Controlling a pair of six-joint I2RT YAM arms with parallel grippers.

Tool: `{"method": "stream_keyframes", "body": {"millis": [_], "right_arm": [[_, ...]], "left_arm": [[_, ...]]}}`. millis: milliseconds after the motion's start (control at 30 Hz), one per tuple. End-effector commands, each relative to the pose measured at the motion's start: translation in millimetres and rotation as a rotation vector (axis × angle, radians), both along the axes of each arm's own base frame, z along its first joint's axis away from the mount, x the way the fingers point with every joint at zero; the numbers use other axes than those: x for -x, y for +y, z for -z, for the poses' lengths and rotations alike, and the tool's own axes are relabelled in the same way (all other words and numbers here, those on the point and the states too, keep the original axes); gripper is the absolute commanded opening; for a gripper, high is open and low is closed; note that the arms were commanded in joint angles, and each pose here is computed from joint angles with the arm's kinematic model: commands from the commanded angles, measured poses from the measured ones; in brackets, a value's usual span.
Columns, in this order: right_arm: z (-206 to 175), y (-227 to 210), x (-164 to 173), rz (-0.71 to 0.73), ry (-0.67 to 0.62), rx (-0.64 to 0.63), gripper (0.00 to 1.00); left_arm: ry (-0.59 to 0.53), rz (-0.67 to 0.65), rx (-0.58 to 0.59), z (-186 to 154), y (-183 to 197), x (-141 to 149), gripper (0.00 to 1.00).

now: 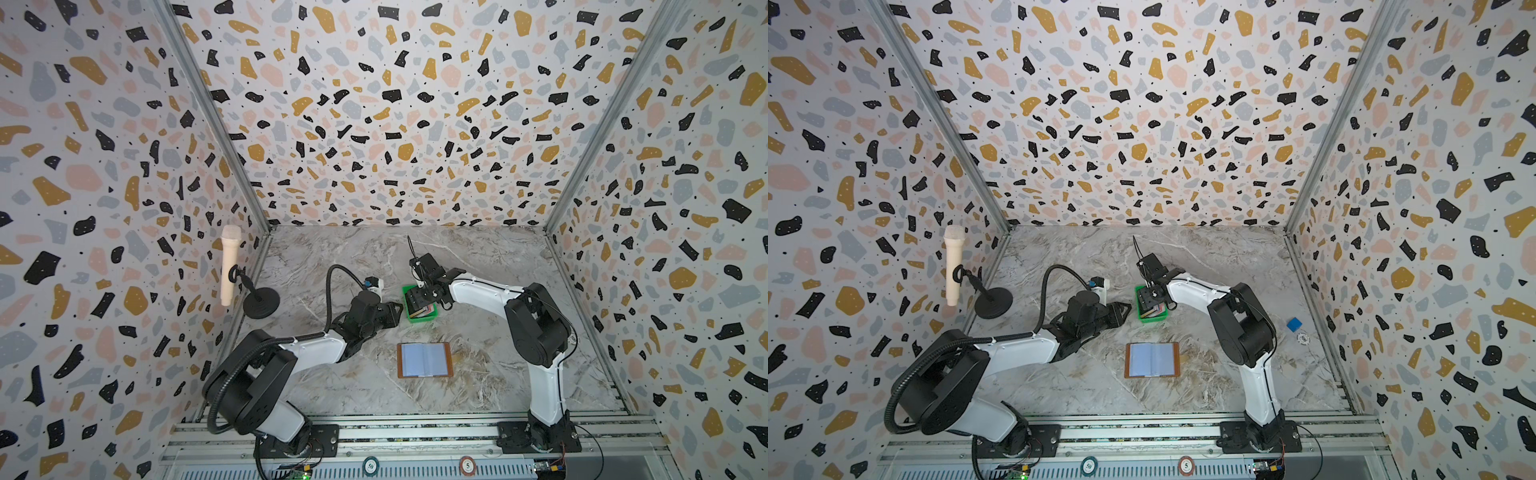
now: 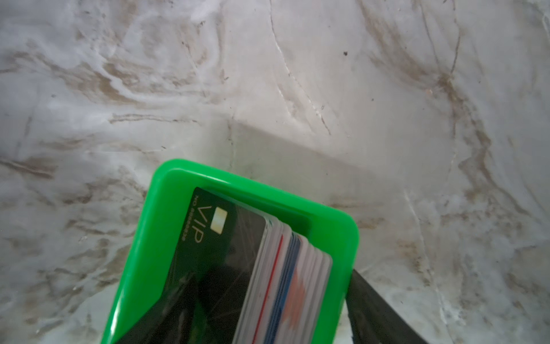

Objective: Insert credit cards into a card holder
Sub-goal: Pick up the credit card from the storage box.

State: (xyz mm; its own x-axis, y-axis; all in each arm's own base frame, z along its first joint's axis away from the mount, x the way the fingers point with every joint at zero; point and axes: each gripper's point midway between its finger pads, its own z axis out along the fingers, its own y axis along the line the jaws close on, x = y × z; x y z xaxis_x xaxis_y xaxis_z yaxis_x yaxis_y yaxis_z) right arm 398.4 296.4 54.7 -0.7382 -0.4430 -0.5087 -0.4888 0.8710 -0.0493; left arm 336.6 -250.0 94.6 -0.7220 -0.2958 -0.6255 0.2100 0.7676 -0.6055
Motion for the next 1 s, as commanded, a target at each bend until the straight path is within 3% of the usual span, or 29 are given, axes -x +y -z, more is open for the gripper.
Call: {"method": "stream_keyframes", "body": {"millis": [0,100,300,400,500,633,967], "right_arm": [[2.9,-5.4,5.8,-0.012,0.007,0.039,0.79],[9.4,-7.1,8.0,-0.007,0.022,0.045,0.77],[15.6,-10.5,10.4,0.000,0.030,0.050,0.57],[15.9,-9.9,10.0,0.000,0.028,0.045,0.52],[16.7,-9.9,9.3,0.002,0.028,0.046,0.51],[16.0,-8.9,9.0,0.003,0.027,0.041,0.53],[15.8,-8.2,8.3,0.001,0.025,0.039,0.59]], "left_arm": [[-0.040,-0.025,0.085,-10.1,-2.3,-21.3,0.37],[-0.031,-0.015,0.127,-5.6,-9.7,-29.3,0.37],[-0.020,-0.010,0.185,1.3,-21.2,-39.2,0.38],[-0.020,-0.009,0.196,3.5,-23.6,-41.1,0.39],[-0.006,-0.019,0.179,11.7,-22.6,-42.8,0.38],[0.020,-0.043,0.141,25.8,-19.3,-46.0,0.28],[0.033,-0.035,0.144,32.9,-31.9,-51.7,0.31]]}}
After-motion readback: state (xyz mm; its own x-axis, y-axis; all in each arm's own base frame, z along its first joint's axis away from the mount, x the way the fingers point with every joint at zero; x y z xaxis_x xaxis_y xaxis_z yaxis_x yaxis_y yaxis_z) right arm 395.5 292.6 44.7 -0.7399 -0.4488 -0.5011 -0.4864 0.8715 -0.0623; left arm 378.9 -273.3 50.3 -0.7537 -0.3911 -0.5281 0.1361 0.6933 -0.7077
